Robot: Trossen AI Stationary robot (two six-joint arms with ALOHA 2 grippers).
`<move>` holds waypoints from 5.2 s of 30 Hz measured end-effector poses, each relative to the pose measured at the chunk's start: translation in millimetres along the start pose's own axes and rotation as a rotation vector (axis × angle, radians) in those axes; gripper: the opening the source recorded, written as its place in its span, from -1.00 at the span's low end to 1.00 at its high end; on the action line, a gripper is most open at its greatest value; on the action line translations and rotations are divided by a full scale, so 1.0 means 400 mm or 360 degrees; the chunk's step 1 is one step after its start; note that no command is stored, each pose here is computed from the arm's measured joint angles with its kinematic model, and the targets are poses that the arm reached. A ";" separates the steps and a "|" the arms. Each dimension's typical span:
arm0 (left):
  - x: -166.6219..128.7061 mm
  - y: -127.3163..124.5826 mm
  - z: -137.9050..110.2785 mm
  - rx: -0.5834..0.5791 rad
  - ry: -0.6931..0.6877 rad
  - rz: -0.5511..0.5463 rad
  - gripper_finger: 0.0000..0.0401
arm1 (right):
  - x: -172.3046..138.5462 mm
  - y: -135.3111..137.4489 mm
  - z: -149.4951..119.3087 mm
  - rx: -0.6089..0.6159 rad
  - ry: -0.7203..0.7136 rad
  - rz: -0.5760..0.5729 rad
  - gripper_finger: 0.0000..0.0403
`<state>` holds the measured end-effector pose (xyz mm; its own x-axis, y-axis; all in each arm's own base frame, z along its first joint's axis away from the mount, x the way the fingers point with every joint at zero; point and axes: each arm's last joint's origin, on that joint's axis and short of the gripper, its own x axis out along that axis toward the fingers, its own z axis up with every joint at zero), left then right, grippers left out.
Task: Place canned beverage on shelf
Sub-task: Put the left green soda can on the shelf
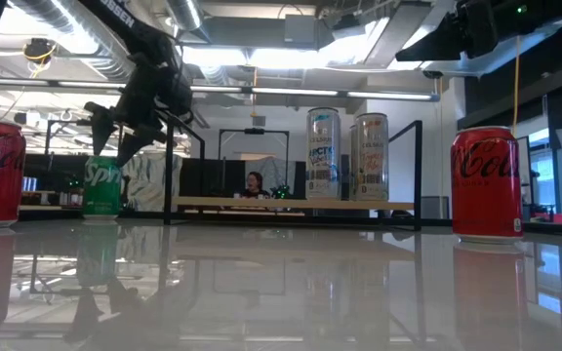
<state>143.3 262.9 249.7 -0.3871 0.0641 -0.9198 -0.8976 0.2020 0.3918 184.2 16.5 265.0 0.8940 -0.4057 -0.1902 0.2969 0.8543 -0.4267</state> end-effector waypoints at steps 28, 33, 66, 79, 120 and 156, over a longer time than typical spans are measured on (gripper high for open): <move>-0.031 -0.042 -0.036 0.0169 0.0058 -0.0190 0.55 | 0.000 0.000 0.000 0.0000 -0.0002 0.0000 -0.97; -0.060 -0.022 -0.056 0.0158 -0.0028 -0.0189 0.55 | 0.000 0.000 0.001 0.0003 -0.0006 -0.0001 -0.97; -0.005 0.007 -0.036 0.0054 -0.0056 -0.0300 0.55 | 0.000 0.000 0.005 0.0005 -0.0038 0.0030 -0.97; -0.024 -0.032 -0.031 0.0485 -0.0278 -0.0106 0.55 | 0.000 0.000 0.005 0.0005 -0.0038 0.0031 -0.97; 0.124 -0.056 -0.035 0.1078 -0.0349 -0.0195 0.44 | 0.000 0.004 0.008 -0.0022 -0.0080 0.0119 -0.97; 0.122 -0.060 -0.011 0.1033 -0.0488 -0.0085 0.87 | 0.032 0.027 0.010 -0.0115 -0.0104 0.0138 -0.97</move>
<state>145.0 256.8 195.5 -0.1840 0.2904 -0.9390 -0.5702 0.7466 0.3426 200.0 21.9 261.4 0.9360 -0.3073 -0.1719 0.1948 0.8586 -0.4742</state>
